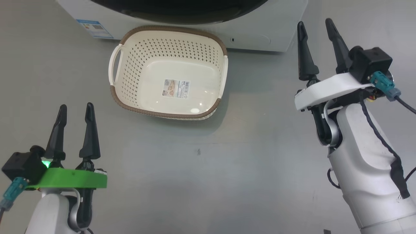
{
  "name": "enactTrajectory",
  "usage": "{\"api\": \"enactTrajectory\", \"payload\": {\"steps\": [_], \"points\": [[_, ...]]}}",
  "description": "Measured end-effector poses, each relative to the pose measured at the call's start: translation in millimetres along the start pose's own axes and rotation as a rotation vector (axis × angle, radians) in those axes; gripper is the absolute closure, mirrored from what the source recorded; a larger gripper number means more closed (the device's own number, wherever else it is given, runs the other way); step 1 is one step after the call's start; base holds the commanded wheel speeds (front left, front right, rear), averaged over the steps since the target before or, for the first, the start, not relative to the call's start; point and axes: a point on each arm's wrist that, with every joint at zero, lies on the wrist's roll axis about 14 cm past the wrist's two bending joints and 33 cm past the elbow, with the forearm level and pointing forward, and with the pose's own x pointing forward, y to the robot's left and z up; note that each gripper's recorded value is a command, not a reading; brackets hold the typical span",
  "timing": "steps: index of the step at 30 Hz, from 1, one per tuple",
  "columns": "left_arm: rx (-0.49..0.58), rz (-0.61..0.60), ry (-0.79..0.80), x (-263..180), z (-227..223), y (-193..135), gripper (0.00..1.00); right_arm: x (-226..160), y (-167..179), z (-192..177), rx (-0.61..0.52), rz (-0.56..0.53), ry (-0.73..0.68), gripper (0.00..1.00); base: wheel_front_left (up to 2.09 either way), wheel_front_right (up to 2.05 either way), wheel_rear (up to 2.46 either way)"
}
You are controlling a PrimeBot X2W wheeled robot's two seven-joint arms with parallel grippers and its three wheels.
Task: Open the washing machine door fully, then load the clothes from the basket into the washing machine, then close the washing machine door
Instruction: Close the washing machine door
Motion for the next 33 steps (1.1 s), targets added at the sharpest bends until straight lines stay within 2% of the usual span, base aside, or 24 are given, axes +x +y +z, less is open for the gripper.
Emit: {"api": "enactTrajectory", "payload": {"steps": [17, 33], "points": [[-0.018, -0.042, -0.02, -26, 11, -16, 0.0, -95, -29, 10, -0.021, -0.165, 0.038, 0.0, 0.0, 0.0, 0.0], [0.008, -0.068, -0.015, -73, 14, -23, 0.0, -188, -37, 31, -0.021, -0.308, -0.004, 0.0, 0.0, 0.0, 0.0]]}}
